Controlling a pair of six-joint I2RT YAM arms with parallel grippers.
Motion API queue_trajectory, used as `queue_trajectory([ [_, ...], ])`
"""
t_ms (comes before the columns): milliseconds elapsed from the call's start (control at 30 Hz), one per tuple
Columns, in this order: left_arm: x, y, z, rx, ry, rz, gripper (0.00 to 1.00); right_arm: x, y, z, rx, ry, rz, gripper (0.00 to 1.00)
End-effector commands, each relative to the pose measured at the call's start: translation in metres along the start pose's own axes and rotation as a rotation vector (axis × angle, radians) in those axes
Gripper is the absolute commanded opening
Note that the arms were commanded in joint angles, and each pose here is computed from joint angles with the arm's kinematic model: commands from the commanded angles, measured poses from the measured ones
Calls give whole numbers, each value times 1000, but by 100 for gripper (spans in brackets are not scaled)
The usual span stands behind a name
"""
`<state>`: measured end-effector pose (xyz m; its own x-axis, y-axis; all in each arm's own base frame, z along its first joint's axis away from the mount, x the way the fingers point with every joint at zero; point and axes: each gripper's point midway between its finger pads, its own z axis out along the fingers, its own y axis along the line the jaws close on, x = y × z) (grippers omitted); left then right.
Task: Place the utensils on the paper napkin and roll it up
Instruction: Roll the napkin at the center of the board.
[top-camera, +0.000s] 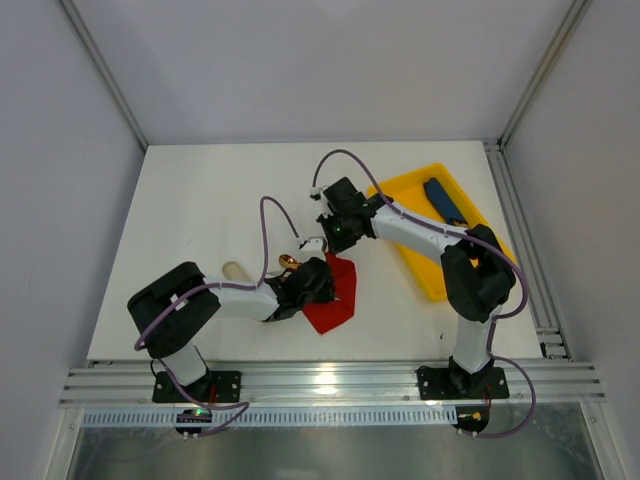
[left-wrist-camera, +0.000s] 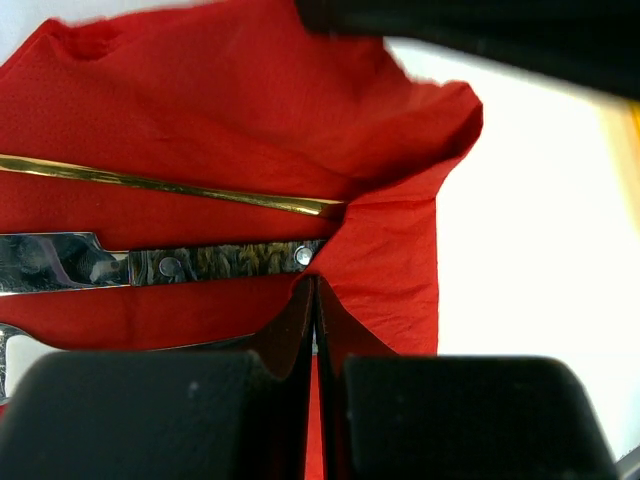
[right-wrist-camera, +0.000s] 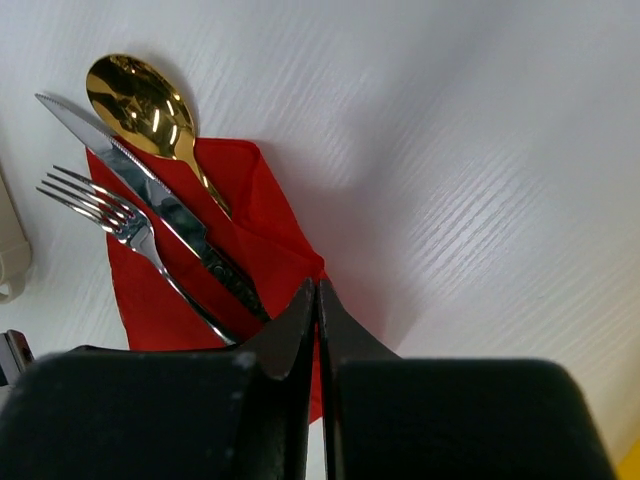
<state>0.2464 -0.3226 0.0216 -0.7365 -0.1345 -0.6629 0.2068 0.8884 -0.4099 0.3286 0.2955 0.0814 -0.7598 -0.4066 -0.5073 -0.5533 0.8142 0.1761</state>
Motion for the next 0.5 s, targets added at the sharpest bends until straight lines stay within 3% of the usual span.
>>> queue_trajectory([
  [0, -7, 0, -6, -6, -20, -13, 0, -7, 12, -21, -21, -55, -25, 4],
  [467, -6, 0, -6, -8, -19, -19, 0, 2, 37, -40, -82, -91, -40, 4],
])
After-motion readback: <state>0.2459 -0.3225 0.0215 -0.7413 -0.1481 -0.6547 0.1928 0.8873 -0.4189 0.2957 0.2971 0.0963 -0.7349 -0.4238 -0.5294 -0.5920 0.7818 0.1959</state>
